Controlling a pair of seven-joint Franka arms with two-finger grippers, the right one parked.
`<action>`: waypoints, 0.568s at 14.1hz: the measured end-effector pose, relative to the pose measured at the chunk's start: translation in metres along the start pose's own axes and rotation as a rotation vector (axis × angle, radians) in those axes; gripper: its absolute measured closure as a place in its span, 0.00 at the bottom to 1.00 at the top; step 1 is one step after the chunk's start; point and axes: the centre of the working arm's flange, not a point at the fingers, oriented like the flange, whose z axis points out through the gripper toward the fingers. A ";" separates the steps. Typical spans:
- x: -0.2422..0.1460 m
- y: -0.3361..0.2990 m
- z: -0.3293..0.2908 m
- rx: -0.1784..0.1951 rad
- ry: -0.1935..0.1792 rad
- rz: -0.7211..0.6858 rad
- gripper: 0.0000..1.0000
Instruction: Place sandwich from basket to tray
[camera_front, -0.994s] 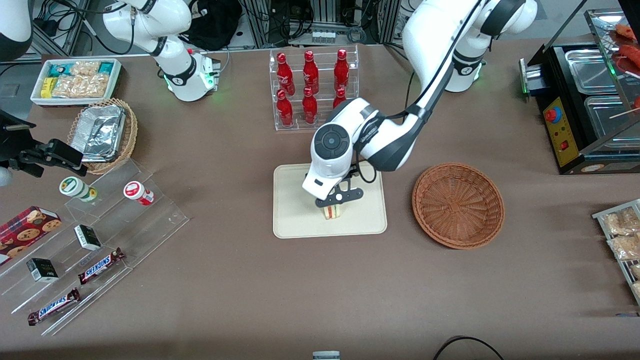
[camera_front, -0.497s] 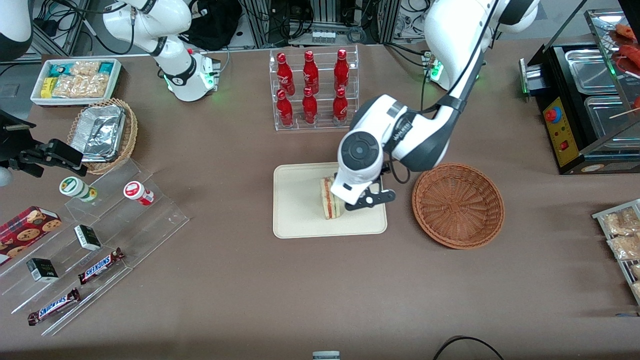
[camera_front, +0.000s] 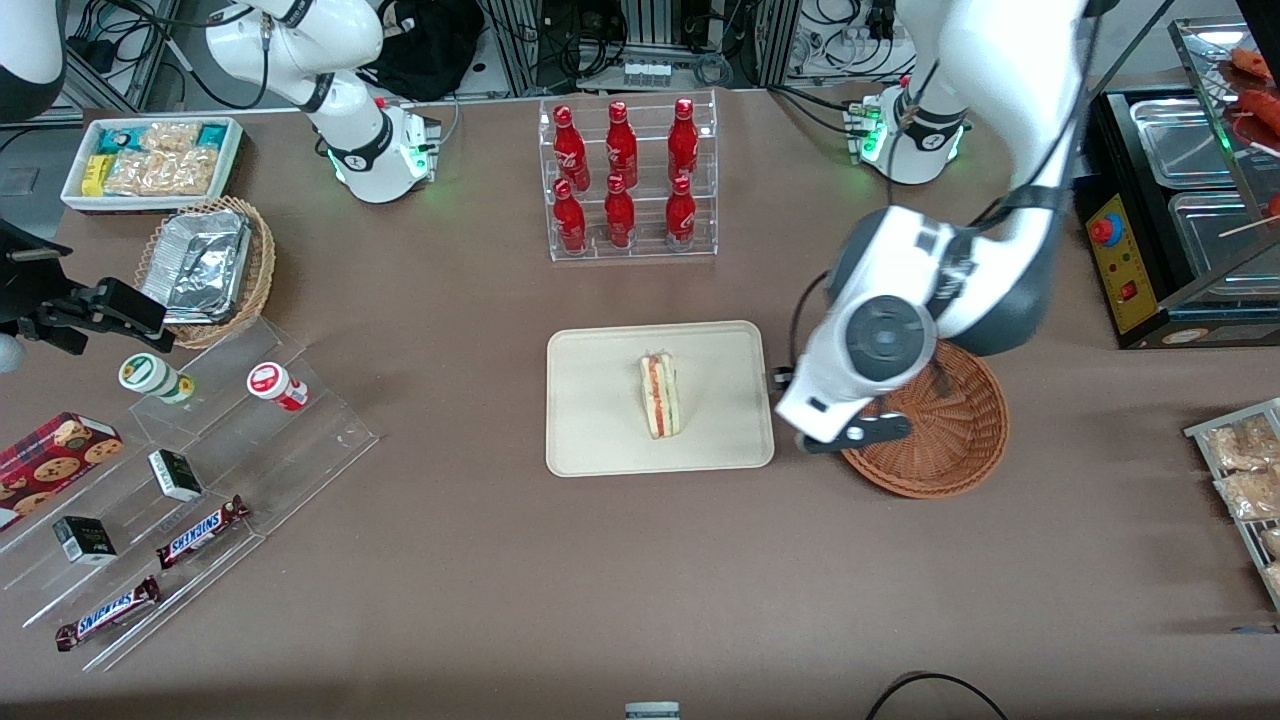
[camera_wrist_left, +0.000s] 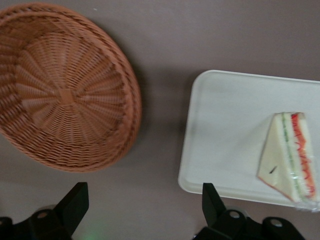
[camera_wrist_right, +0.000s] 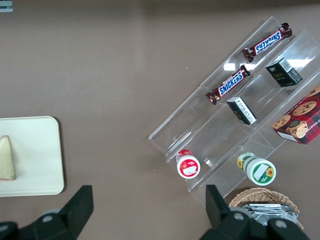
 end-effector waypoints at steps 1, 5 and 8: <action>0.002 -0.020 -0.003 -0.004 -0.006 0.023 0.00; -0.006 -0.072 -0.013 0.005 -0.012 0.071 0.00; -0.021 -0.105 -0.032 -0.010 0.002 0.090 0.00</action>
